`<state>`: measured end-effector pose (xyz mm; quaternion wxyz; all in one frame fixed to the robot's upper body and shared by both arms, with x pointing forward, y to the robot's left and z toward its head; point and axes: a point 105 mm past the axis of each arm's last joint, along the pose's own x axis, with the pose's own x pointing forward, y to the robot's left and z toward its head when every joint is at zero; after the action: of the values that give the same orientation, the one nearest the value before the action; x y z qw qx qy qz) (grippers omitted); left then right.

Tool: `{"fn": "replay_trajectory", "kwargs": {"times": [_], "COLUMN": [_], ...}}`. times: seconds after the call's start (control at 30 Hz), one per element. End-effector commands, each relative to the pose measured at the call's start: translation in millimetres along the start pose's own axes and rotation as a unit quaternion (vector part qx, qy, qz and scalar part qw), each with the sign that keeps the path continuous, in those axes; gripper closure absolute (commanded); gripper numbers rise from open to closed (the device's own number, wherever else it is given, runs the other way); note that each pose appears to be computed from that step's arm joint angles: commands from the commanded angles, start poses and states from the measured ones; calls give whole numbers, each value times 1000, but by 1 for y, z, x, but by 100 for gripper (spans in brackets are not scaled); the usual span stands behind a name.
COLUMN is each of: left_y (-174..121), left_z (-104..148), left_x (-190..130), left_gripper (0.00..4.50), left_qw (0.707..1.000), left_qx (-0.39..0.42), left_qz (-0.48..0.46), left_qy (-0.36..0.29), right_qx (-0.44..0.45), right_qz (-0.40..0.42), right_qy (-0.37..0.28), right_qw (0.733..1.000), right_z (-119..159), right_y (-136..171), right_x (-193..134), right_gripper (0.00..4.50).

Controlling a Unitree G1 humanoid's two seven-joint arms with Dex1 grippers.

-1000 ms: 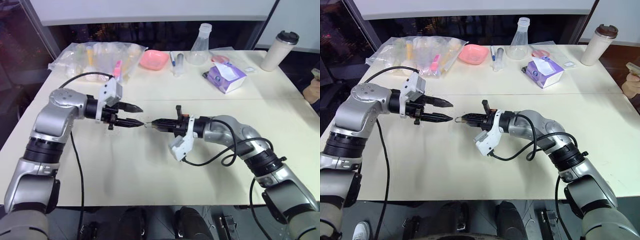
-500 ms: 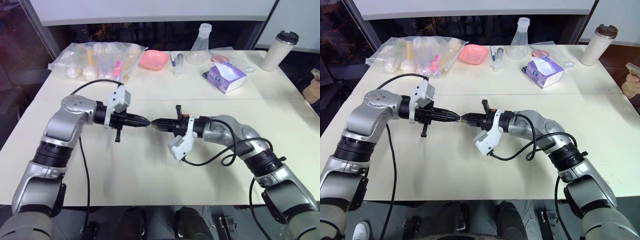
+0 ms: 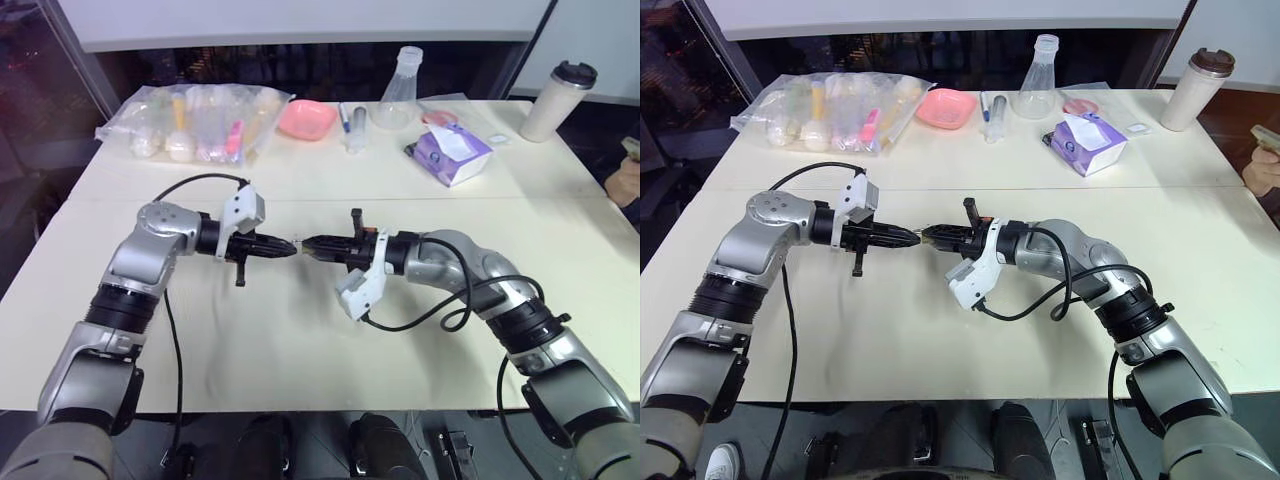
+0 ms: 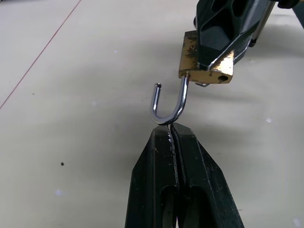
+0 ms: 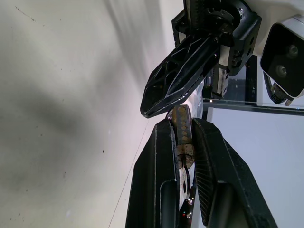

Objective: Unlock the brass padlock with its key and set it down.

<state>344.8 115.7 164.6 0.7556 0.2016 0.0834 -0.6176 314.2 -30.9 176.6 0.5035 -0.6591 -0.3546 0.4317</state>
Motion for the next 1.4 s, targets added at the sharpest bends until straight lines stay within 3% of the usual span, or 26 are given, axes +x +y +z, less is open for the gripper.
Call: {"fn": "replay_trajectory", "kwargs": {"times": [0.03, 0.17, 0.3, 0.6, 0.83, 0.97, 1.2, 1.27, 1.4], "left_y": [7, 7, 15, 3, 0, -1, -3, -5, -13], "left_z": [13, 2, -8, -12, -13, -11, -11, -11, -12], "left_x": [-7, -21, -45, -46, -46, -44, -43, -44, -44], "left_gripper": [449, 449, 449, 449, 449, 449, 450, 450, 450], "left_qw": [999, 999, 997, 996, 995, 995, 995, 996, 997], "left_qx": [23, 16, -4, -2, -6, -8, -21, -24, -29], "left_qz": [17, 33, 78, 83, 92, 93, 93, 88, 71], "left_qy": [-16, 4, 20, 25, 24, 19, 11, 12, 17], "right_qx": [-13, 3, 53, 89, 138, 197, 225, 237, 268], "right_qz": [-32, -29, -18, -13, 47, 53, 76, 80, 93], "right_qy": [-8, 1, 39, 88, 68, 66, 59, 57, 65], "right_qw": [999, 1000, 998, 992, 987, 977, 970, 966, 957], "right_z": [5, 1, -20, -51, -40, -37, -30, -26, -21], "right_y": [-20, -14, 11, 39, 74, 76, 73, 69, 63], "right_x": [-1, -1, 0, 12, 16, 16, 4, -4, -28], "right_gripper": [450, 450, 450, 450, 450, 450, 89, 3, 3]}}
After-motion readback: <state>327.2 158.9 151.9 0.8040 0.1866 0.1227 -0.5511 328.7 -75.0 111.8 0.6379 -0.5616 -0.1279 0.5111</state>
